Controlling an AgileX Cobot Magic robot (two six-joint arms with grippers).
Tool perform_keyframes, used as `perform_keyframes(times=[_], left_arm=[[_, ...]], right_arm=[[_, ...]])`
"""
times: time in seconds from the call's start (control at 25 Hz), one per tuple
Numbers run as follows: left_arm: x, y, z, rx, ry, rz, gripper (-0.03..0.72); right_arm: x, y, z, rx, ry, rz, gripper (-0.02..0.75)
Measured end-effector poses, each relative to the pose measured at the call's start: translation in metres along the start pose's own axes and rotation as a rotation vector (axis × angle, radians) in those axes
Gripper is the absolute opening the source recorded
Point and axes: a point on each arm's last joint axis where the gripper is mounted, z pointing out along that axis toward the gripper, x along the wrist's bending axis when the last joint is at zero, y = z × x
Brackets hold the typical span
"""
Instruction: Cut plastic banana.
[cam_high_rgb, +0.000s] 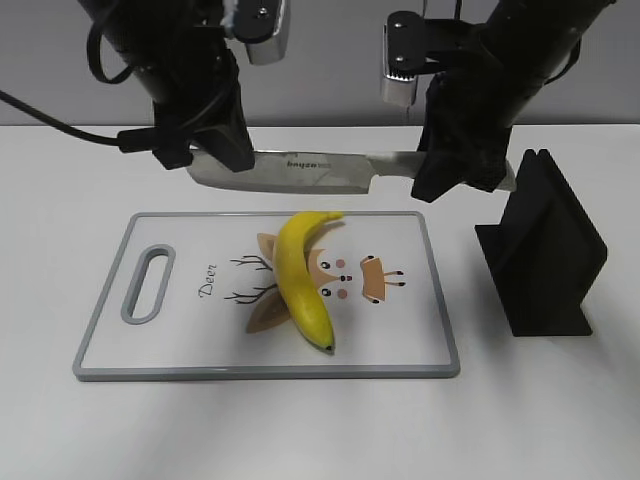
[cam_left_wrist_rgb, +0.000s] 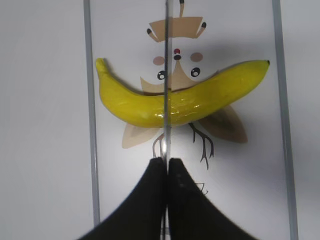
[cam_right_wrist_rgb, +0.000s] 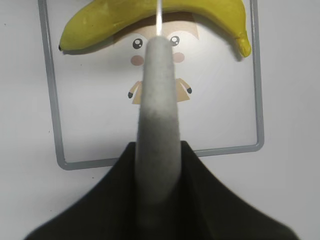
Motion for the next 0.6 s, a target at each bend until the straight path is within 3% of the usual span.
perform_keyframes(times=[0.6], left_arm=[[0.008,-0.017,0.043,0.06,-0.06,-0.041,-0.01]], right_arm=[[-0.011,-0.009,0.039,0.028,0.034,0.027,0.171]])
